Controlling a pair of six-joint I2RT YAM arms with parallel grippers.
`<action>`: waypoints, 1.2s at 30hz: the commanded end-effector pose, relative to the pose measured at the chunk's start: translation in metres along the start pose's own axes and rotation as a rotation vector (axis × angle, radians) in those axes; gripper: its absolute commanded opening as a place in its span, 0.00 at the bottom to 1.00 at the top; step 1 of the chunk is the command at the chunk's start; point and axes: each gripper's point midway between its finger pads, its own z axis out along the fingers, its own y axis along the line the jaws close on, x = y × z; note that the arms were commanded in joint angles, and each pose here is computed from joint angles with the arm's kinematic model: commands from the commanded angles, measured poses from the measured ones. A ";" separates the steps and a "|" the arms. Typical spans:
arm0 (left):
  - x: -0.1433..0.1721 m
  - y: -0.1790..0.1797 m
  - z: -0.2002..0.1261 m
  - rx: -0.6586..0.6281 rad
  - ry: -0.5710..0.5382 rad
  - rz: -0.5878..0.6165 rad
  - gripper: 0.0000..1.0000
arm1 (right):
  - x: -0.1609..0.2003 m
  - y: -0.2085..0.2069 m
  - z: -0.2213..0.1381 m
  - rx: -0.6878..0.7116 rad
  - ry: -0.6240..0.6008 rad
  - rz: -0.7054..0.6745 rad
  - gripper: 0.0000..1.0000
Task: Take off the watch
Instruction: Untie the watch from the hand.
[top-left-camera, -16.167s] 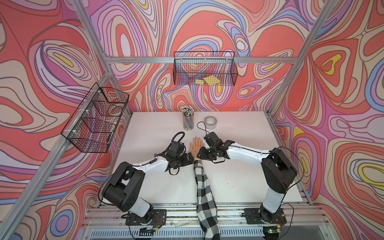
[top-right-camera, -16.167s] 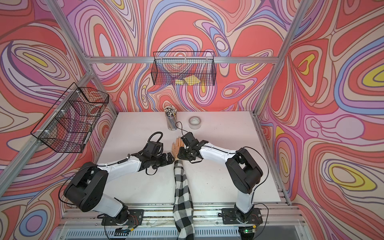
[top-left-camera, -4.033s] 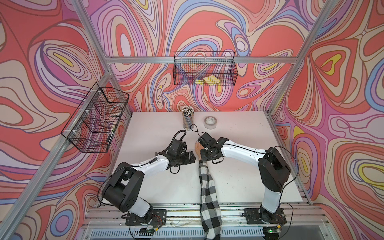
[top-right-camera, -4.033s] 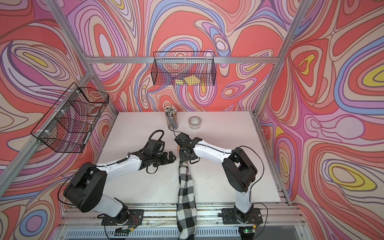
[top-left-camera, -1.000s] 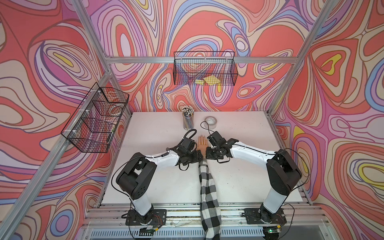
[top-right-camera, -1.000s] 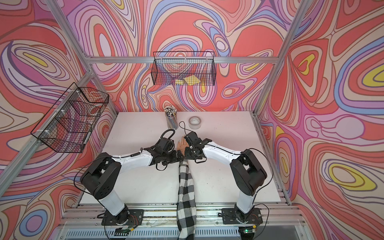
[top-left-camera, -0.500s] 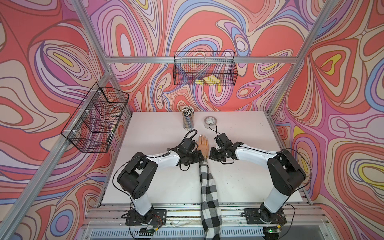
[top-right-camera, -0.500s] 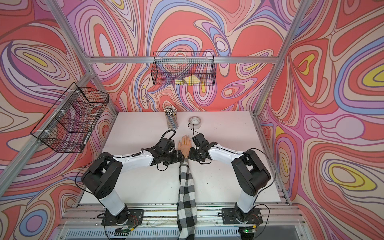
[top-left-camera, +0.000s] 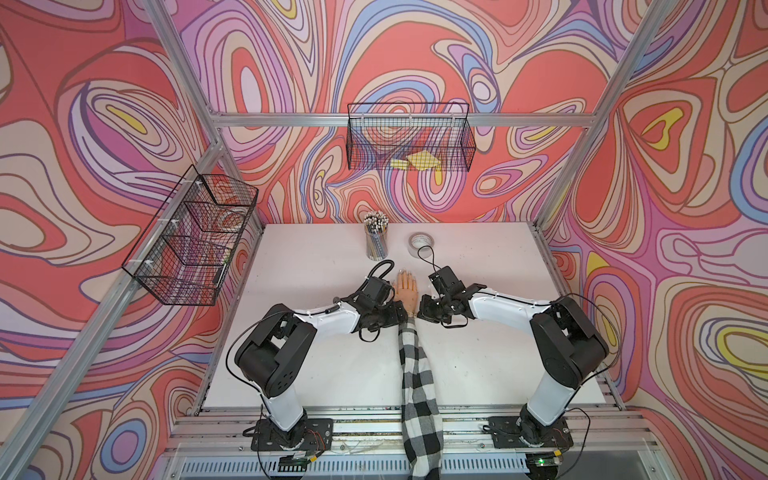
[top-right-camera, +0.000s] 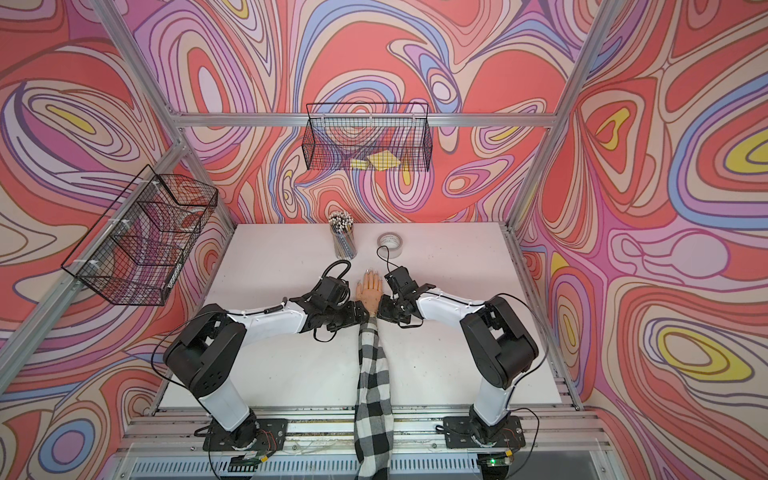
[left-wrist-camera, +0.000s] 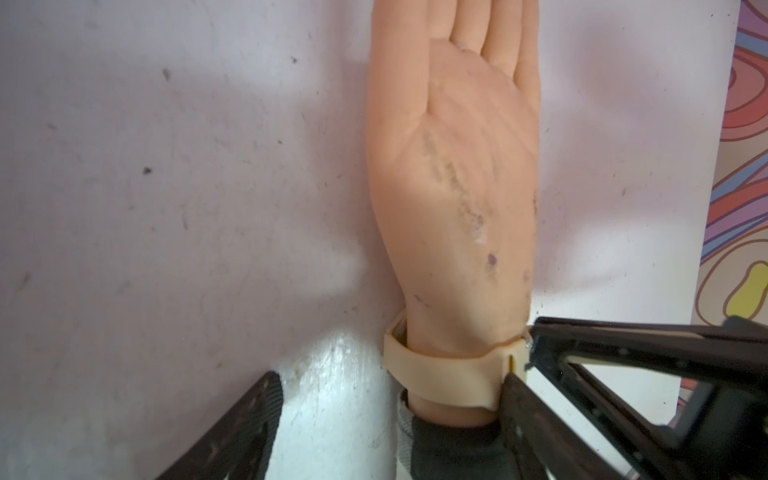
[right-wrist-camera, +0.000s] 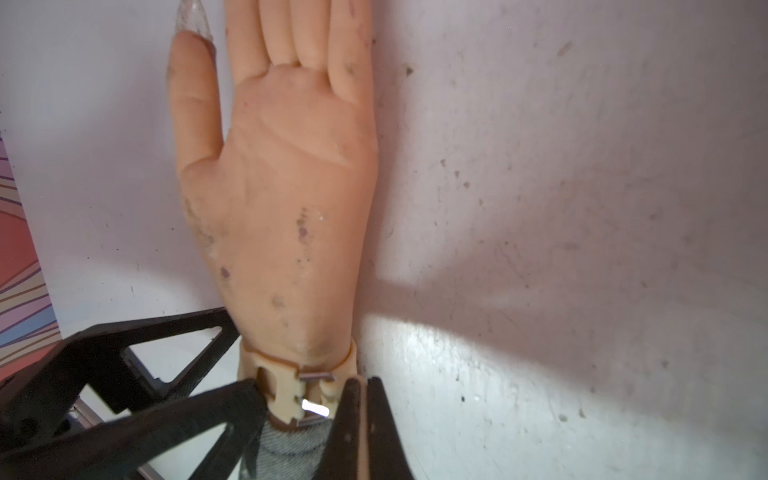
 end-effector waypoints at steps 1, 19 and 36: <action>0.028 0.066 0.009 -0.225 0.069 -0.057 0.83 | -0.010 0.040 -0.021 -0.098 -0.039 -0.051 0.00; 0.032 0.069 0.008 -0.231 0.078 -0.053 0.83 | 0.001 0.049 -0.004 -0.091 0.000 -0.070 0.00; 0.034 0.070 0.010 -0.234 0.089 -0.053 0.83 | 0.004 0.001 0.002 -0.050 0.026 0.009 0.00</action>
